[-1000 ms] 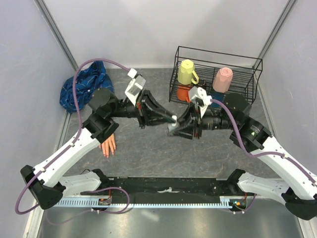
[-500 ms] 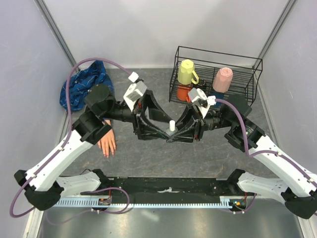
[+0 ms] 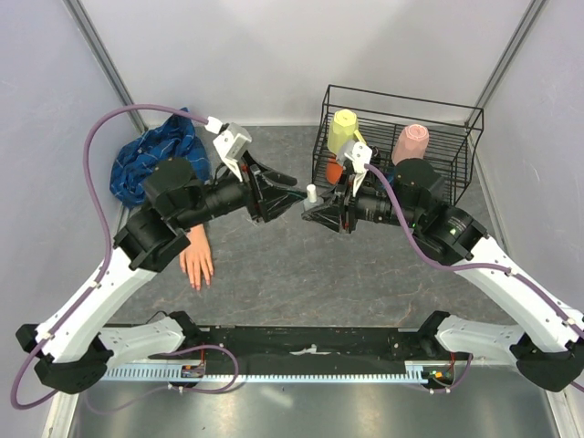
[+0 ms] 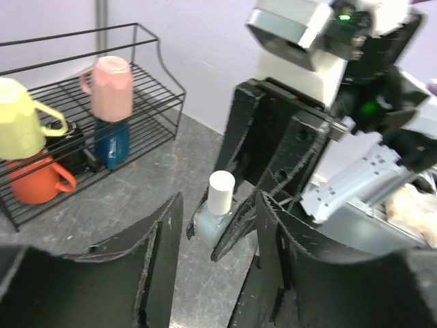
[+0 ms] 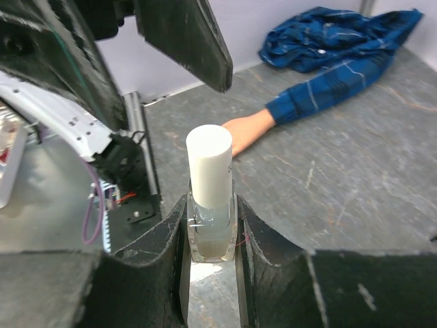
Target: Paint the nails
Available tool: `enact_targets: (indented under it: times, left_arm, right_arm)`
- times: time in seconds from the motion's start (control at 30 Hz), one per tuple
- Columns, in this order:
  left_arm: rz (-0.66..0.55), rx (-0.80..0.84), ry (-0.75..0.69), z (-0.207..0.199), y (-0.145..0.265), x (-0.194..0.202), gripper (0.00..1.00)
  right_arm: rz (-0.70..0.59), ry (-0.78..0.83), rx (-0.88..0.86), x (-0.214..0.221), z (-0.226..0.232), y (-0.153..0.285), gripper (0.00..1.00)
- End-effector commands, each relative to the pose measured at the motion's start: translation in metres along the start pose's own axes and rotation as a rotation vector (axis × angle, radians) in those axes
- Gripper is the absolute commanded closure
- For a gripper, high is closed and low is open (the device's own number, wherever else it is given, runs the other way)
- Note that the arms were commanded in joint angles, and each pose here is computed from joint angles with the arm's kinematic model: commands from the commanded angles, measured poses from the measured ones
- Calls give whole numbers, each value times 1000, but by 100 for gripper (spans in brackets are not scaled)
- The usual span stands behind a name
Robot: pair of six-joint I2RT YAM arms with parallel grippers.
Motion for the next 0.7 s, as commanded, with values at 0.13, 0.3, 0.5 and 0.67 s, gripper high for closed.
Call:
enact_targets:
  times: [0.13, 0.3, 0.5, 0.67]
  left_arm:
    - [-44, -20, 18, 8, -26, -6, 49]
    - [-47, -19, 41, 11, -33, -2, 55]
    - [-24, 74, 62, 2, -40, 2, 70]
    - [38, 237, 59, -16, -37, 11, 94]
  right_arm:
    - [-72, 52, 102, -29, -10, 3, 100]
    - [-71, 47, 100, -29, -10, 2, 100]
    - [-75, 42, 92, -30, -7, 4, 100]
    - [-90, 50, 70, -34, -1, 9, 100]
Point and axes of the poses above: each gripper's point midway between its finger pads, its own y axis back along the fingers, its own z axis along the line the jaws close on, x = y × z, the point moved 5 cm from there along y, back along the fingers, and after that the axes turned 1 degree about -y, right-handed, at the moved point
